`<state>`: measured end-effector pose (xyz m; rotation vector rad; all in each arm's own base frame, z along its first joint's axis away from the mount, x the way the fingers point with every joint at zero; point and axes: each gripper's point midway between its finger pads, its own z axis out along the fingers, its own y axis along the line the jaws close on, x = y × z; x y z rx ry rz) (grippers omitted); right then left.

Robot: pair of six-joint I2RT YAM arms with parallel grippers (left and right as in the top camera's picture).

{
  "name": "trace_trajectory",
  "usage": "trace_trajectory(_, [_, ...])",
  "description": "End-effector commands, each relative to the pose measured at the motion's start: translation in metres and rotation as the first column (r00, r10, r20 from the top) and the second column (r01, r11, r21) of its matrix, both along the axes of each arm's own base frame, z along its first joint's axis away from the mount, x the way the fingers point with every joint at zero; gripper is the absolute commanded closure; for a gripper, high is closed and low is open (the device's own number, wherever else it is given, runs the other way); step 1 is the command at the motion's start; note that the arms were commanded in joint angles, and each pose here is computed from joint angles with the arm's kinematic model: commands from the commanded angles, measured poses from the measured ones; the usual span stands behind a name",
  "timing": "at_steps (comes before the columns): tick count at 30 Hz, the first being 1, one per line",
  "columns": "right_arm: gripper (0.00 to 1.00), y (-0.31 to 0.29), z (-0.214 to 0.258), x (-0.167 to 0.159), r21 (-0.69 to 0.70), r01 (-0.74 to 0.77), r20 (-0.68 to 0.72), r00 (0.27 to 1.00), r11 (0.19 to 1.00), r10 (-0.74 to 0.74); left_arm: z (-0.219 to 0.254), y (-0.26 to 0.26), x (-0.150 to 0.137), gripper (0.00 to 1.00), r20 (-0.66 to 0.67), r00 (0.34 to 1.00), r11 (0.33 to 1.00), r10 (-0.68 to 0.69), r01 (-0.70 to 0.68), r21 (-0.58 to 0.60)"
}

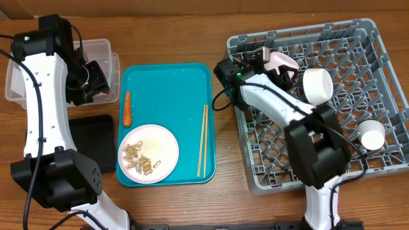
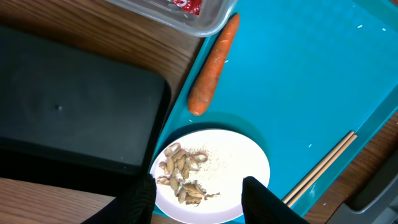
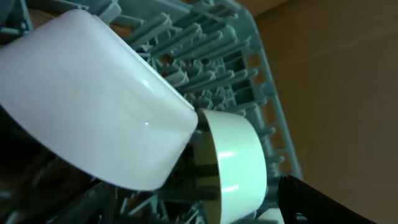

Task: Sort waste into correct bins and load items into the dishwasher
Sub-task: 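Lower the pink bowl into the rack's back area with the right gripper, then grasp the white plate of rice with the left gripper, carry it left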

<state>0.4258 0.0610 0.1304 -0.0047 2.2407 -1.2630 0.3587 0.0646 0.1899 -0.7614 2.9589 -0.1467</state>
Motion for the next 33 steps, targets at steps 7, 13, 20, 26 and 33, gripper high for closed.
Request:
trace_trajectory(7, [0.09, 0.111, 0.076, -0.055, 0.824, -0.240, 0.032, 0.924, 0.513, 0.381, 0.010, -0.004, -0.005, 0.52, 0.008, 1.000, 1.000, -0.028, 0.028, 0.003])
trace_trajectory(13, [0.04, 0.167, 0.077, -0.109, 0.946, -0.188, -0.016, 0.785, 0.263, 0.619, -0.004, -0.024, -0.022, 0.53, -0.086, 0.994, 0.997, -0.071, 0.069, -0.031])
trace_trajectory(20, [0.00, 0.115, 0.080, -0.109, 0.950, -0.068, -0.092, 0.872, 0.306, 0.481, -0.043, -0.102, -0.052, 0.53, -0.236, 0.935, 0.965, -0.264, 0.256, -0.062])
trace_trajectory(26, [0.00, 0.044, 0.093, -0.111, 0.938, -0.018, -0.117, 0.924, 0.347, 0.365, -0.093, -0.165, -0.097, 0.51, -0.360, 0.856, 0.924, -0.372, 0.377, -0.058])
trace_trajectory(33, [0.00, 0.018, 0.090, -0.116, 0.932, 0.048, -0.165, 0.938, 0.359, 0.304, -0.147, -0.205, -0.129, 0.52, -0.356, 0.803, 0.866, -0.477, 0.499, -0.035])
